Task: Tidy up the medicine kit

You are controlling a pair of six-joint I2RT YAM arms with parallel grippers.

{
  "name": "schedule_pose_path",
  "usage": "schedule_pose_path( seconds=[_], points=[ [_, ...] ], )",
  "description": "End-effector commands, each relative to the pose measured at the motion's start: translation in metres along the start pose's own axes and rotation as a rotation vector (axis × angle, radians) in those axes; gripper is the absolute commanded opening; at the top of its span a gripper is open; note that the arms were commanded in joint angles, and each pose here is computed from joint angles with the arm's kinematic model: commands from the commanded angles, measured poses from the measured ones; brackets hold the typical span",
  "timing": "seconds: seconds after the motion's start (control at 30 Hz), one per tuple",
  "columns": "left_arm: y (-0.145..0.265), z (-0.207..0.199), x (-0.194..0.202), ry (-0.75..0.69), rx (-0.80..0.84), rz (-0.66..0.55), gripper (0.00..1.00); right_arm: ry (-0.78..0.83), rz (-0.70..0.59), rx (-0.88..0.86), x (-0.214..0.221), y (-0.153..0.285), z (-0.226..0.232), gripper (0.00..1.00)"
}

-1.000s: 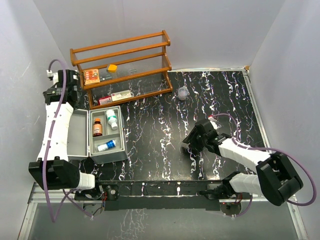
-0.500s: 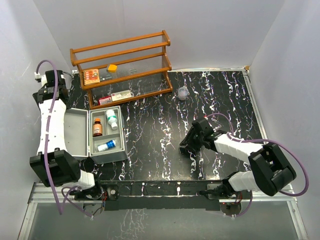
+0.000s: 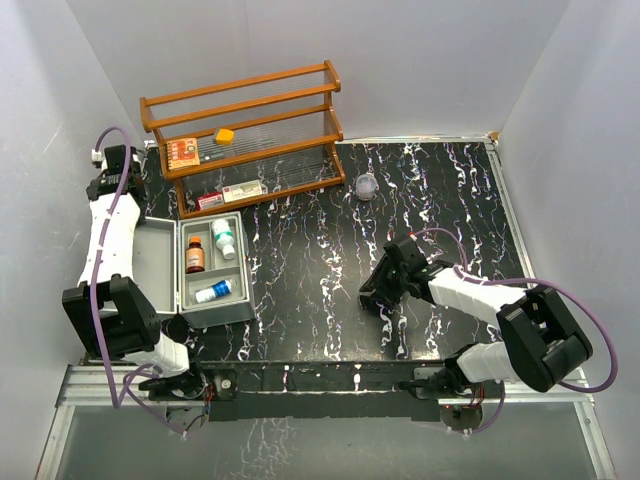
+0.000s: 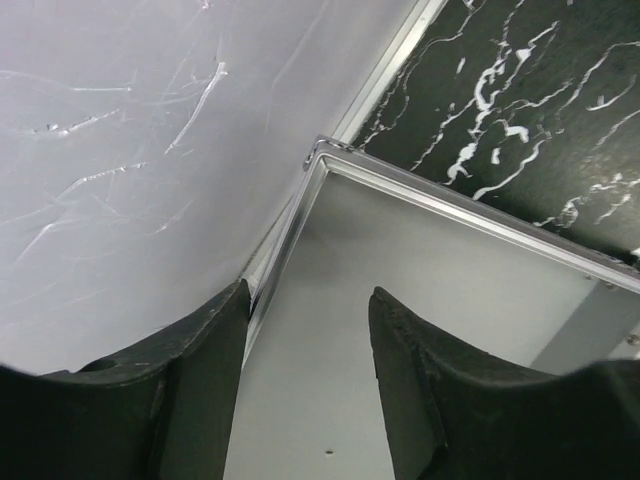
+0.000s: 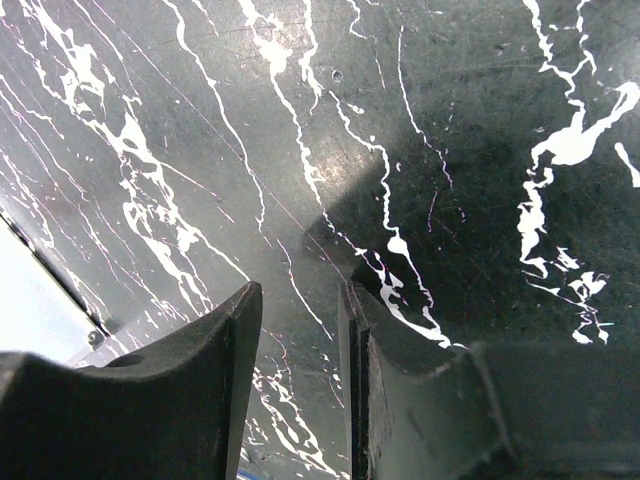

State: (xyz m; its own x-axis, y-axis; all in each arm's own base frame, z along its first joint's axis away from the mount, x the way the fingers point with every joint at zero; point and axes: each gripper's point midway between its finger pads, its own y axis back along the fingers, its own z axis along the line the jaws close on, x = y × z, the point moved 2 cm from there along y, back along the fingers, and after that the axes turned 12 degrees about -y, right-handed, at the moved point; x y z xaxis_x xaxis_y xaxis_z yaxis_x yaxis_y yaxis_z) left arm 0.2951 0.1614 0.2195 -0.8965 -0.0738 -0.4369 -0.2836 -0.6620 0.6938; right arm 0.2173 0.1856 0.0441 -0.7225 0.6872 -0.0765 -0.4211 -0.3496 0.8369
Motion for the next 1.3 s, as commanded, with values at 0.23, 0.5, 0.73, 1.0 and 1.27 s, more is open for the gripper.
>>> schedule_pose_path(
  seconds=[0.23,0.5,0.73,1.0,1.27],
  points=[
    [-0.010,0.013,0.001,-0.009,-0.122,0.028,0.41,-0.025,-0.021,-0.055,-0.005,0.006,0.016,0.34],
    [-0.001,0.023,-0.001,0.033,-0.148,0.033,0.22,-0.023,-0.023,-0.055,-0.005,0.006,0.015,0.33],
    [0.017,0.025,-0.005,0.079,-0.083,0.007,0.10,-0.018,-0.035,-0.071,-0.008,0.006,0.020,0.33],
    [0.033,0.025,-0.005,0.119,-0.045,0.012,0.00,0.098,-0.007,-0.190,-0.006,0.011,0.046,0.33],
    [0.060,0.011,-0.024,0.112,-0.053,-0.014,0.00,0.371,-0.063,-0.310,0.008,0.027,0.098,0.33]
  ],
)
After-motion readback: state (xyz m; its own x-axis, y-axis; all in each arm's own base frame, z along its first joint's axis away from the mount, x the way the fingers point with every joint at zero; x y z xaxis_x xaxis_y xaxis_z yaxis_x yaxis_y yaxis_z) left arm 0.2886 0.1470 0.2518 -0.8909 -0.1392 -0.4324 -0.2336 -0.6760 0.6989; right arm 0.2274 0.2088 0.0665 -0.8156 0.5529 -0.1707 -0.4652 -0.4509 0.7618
